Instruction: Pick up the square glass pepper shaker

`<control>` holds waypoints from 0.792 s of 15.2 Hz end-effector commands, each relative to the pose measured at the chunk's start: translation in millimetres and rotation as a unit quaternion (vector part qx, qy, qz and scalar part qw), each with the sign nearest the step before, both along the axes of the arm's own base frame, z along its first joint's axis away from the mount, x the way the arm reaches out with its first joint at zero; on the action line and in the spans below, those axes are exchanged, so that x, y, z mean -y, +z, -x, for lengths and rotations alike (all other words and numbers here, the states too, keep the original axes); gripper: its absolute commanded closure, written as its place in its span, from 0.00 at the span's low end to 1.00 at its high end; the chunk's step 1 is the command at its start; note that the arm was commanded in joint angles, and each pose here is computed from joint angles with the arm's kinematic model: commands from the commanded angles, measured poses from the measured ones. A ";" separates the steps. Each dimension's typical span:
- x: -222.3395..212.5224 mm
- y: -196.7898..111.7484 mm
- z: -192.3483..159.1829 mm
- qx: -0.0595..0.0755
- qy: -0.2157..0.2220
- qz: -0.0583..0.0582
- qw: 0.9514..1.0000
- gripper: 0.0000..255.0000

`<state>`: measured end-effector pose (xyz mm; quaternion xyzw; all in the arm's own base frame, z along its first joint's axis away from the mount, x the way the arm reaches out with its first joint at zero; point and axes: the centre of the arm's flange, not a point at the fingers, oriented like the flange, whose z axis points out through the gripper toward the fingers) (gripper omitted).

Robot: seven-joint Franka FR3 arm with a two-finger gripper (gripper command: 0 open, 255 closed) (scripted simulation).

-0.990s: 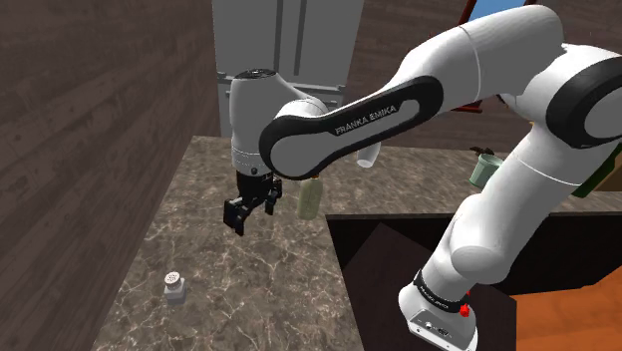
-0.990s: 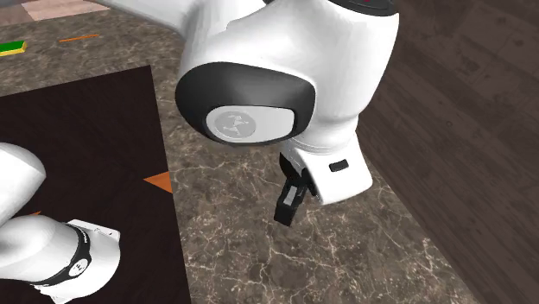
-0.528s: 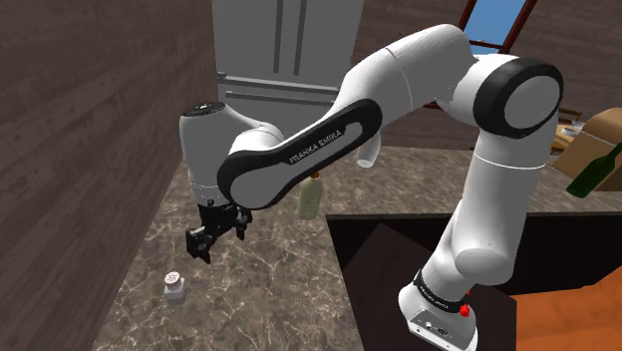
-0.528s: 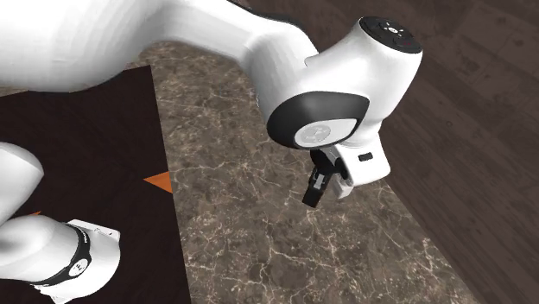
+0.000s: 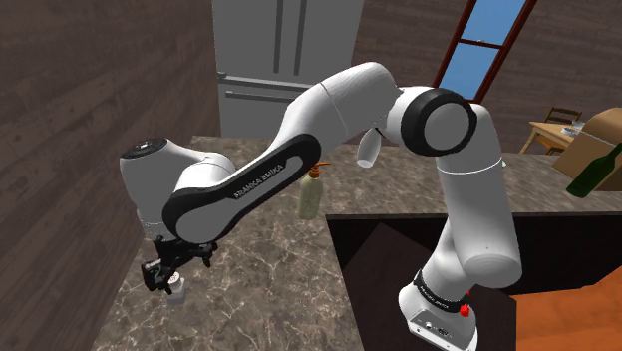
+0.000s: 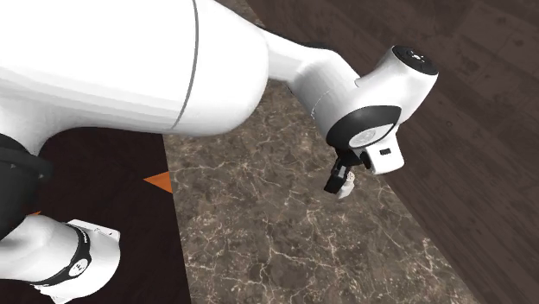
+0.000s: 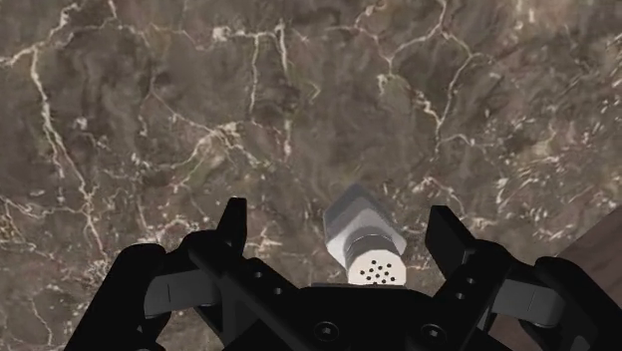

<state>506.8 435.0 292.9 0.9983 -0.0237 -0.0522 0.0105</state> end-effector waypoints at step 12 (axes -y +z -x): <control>-23.6 -59.0 -9.3 -0.006 -0.004 0.003 1.000 1.00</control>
